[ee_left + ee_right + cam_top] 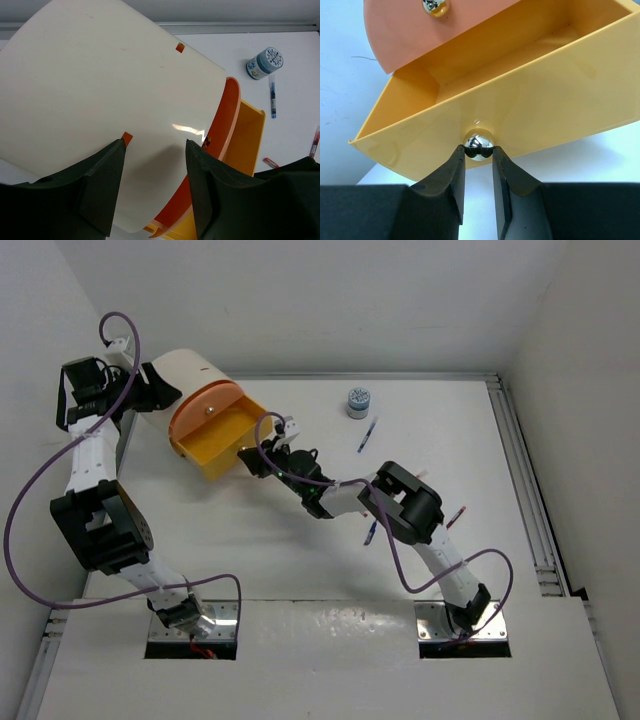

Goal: Sort the stationery into containers
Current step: Open the drawer in the storage box.

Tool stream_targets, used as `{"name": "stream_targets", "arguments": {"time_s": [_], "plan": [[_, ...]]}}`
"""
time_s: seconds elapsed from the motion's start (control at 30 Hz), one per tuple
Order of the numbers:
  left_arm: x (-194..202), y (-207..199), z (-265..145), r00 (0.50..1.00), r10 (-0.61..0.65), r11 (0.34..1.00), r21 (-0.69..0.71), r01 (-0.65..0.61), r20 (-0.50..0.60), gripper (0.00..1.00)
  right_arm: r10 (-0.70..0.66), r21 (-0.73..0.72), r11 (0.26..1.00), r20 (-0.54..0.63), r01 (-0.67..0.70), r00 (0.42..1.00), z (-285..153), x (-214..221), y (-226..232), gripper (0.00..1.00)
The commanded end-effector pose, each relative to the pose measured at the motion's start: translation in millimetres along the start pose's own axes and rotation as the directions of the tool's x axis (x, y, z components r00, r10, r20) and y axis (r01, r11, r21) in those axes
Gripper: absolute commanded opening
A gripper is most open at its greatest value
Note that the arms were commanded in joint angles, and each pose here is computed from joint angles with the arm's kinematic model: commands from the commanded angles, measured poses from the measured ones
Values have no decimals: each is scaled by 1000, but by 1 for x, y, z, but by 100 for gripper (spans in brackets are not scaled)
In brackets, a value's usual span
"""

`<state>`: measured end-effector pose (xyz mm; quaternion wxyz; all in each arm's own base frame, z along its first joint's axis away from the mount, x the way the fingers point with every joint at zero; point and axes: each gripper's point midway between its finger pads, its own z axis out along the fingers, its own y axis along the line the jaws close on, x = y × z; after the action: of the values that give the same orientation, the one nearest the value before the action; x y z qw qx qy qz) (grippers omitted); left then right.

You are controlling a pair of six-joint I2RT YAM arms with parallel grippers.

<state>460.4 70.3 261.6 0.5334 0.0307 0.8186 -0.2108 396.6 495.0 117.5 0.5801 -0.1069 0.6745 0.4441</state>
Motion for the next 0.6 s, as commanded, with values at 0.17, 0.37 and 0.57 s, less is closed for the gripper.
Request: {"name": "stream_targets", "arguments": {"time_s": [0.17, 0.37, 0.57], "plan": [[45, 9, 7, 981, -134, 991, -23, 132, -141, 59, -12, -42, 999, 45, 14, 999, -11, -28, 14, 0], [16, -24, -1, 992, 48, 993, 114, -34, -118, 67, -12, -43, 999, 43, 14, 999, -8, -25, 13, 0], [8, -50, -4, 963, 234, 964, 160, -212, -134, 83, -6, -50, 999, 43, 8, 999, -8, -26, 15, 0]]}}
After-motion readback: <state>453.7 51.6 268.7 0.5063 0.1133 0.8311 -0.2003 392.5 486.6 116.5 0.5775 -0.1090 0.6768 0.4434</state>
